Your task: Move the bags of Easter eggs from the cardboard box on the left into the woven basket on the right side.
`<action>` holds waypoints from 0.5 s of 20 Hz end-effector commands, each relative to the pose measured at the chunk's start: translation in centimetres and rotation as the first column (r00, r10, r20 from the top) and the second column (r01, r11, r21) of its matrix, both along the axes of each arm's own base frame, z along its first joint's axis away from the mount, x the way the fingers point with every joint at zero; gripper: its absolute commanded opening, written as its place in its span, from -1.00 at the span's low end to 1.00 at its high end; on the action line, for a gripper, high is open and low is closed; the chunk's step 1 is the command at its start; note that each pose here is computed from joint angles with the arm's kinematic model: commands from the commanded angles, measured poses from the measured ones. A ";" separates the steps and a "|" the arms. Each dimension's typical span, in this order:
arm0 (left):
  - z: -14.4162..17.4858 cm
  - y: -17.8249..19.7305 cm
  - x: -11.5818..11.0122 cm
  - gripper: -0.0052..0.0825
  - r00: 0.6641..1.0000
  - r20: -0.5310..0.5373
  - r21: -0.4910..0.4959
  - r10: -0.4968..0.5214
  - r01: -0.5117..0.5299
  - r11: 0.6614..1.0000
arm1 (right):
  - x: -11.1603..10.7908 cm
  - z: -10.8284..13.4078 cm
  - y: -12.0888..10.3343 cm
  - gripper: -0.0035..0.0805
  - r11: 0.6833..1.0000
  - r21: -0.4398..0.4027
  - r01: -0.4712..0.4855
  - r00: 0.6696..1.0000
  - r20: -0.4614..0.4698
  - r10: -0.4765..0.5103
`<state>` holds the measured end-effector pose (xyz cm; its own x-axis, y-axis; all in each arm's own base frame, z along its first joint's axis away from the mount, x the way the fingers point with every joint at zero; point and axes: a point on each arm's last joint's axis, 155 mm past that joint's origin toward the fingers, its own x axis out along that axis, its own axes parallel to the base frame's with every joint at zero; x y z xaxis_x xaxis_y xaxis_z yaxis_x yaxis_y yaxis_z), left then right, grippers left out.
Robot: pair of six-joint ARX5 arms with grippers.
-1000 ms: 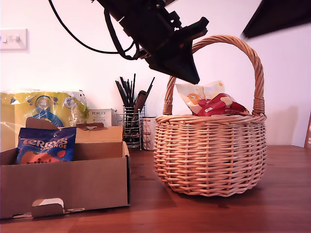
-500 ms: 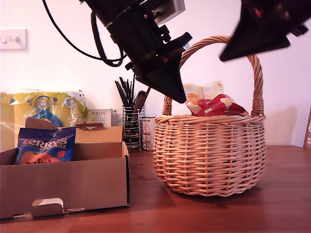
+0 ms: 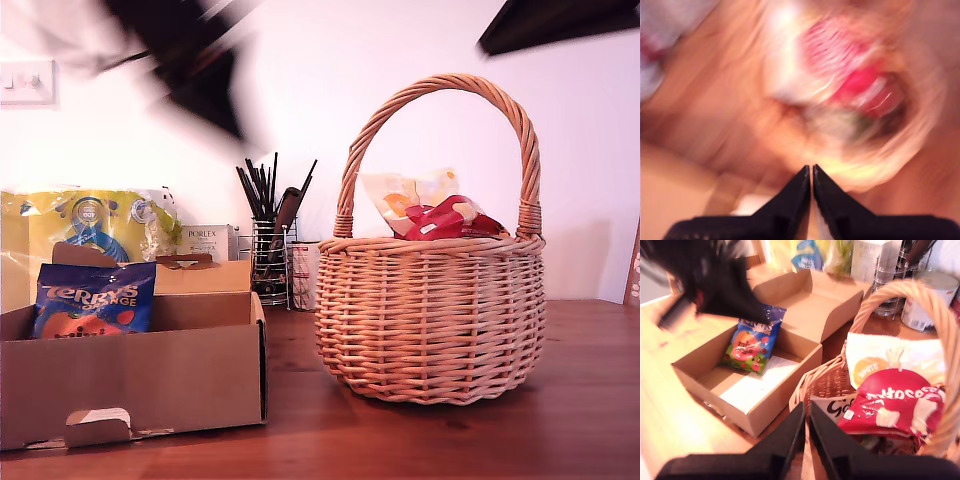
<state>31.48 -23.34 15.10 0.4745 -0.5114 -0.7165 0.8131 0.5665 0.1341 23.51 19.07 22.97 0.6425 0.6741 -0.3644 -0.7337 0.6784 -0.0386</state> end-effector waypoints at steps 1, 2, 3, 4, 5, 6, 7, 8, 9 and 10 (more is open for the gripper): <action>-2.1 1.3 -1.0 -0.93 0.999 0.013 0.010 -0.041 0.041 0.999 | -0.1 -0.4 -0.2 -0.95 1.000 -0.024 0.001 1.000 -0.008 -0.001; -2.8 2.7 -0.8 -0.93 0.999 0.041 0.015 -0.033 0.032 0.999 | -0.2 -0.5 -0.2 -0.95 1.000 -0.026 0.000 1.000 -0.013 0.000; -3.7 4.0 -0.7 -0.93 0.998 0.052 0.025 -0.025 0.024 0.999 | -0.3 -0.6 -0.2 -0.95 1.000 -0.026 -0.006 1.000 -0.016 0.005; -4.5 5.2 -0.5 -0.93 0.999 0.037 0.032 0.008 -0.009 0.999 | -0.7 -0.8 0.1 -0.95 0.999 -0.031 -0.030 0.999 -0.021 0.029; -5.0 6.3 -0.4 -0.93 0.999 0.049 0.069 -0.009 0.005 0.998 | -1.1 -1.0 0.6 -0.95 0.997 -0.035 -0.071 0.997 -0.028 0.070; -5.1 7.0 -0.2 -0.93 0.999 0.052 0.079 -0.008 0.004 0.997 | -2.0 -1.0 1.6 -0.95 0.990 -0.023 -0.140 0.990 -0.034 0.139; -5.0 7.5 0.2 -0.87 0.998 0.067 0.088 -0.010 0.004 0.996 | -2.7 -1.0 2.6 -0.95 0.981 -0.005 -0.193 0.980 -0.041 0.192; -4.9 8.0 0.6 -0.71 0.997 0.080 0.089 -0.002 -0.006 0.996 | -3.2 -1.1 3.3 -0.95 0.974 0.002 -0.227 0.973 -0.047 0.227; -4.9 8.4 0.8 -0.46 0.995 0.096 0.107 -0.023 0.013 0.994 | -3.3 -1.4 3.7 -0.95 0.971 0.001 -0.237 0.970 -0.059 0.237; -5.4 9.0 1.0 -0.08 0.994 0.099 0.130 -0.040 0.027 0.991 | -3.4 -1.6 4.0 -0.95 0.970 0.005 -0.243 0.967 -0.076 0.243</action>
<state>32.41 -14.54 9.86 0.5333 -0.4334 -0.7264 0.8040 0.5267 0.2760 20.12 22.89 21.03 0.4325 0.7989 -0.4180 -0.8760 0.4821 0.0152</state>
